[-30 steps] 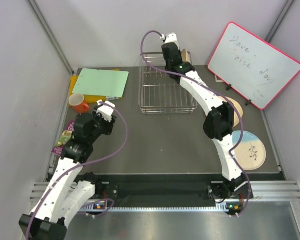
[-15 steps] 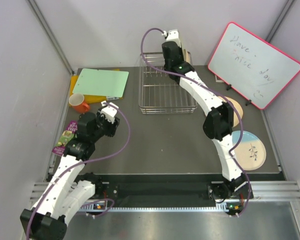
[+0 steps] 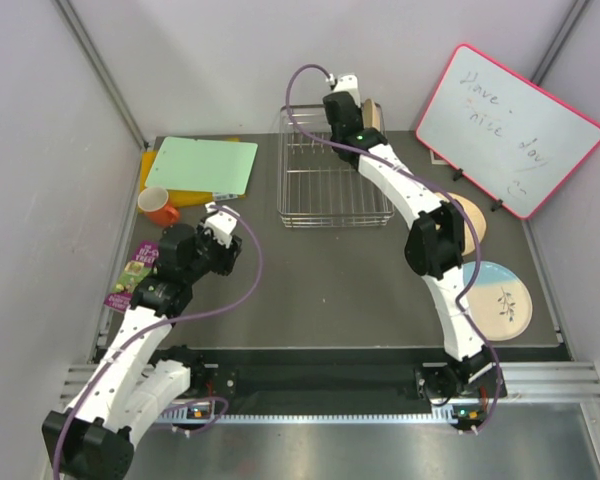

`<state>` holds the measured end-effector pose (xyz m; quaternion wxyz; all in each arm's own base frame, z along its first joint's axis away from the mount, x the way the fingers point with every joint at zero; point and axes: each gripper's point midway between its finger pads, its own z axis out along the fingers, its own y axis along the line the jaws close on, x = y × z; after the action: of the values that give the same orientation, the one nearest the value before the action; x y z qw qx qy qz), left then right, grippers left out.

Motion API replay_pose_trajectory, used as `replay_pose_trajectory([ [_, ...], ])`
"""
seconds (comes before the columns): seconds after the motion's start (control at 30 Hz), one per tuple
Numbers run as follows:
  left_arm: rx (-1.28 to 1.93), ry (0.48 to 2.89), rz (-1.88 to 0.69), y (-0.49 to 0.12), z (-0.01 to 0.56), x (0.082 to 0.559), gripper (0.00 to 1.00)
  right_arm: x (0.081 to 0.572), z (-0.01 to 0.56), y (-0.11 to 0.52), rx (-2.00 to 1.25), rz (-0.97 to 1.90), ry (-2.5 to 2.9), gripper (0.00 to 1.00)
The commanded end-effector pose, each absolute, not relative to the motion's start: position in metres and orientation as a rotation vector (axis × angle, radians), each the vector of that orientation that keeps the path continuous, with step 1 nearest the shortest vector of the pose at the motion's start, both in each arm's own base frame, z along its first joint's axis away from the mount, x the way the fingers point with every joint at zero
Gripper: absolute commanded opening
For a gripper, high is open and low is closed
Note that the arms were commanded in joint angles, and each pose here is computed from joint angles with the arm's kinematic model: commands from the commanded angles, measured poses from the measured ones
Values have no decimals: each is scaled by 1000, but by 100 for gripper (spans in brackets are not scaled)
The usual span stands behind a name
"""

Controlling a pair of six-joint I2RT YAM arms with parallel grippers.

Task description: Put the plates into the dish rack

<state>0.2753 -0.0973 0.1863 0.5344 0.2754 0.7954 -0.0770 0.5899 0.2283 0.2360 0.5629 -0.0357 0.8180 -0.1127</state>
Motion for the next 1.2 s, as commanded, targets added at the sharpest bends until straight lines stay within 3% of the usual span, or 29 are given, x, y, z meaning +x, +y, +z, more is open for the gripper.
replay_pose_trajectory([
  [0.0,624,1846,-200,-101,199,285,53,605,278,220,37,-182,1810,0],
  [0.23,634,1846,-222,-105,198,286,53,610,274,213,46,-184,1814,0],
  [0.7,672,1843,-271,-113,183,283,53,591,364,198,123,-182,1647,0],
  [1.17,679,1850,-291,-115,174,278,53,585,385,192,124,-233,1596,0],
])
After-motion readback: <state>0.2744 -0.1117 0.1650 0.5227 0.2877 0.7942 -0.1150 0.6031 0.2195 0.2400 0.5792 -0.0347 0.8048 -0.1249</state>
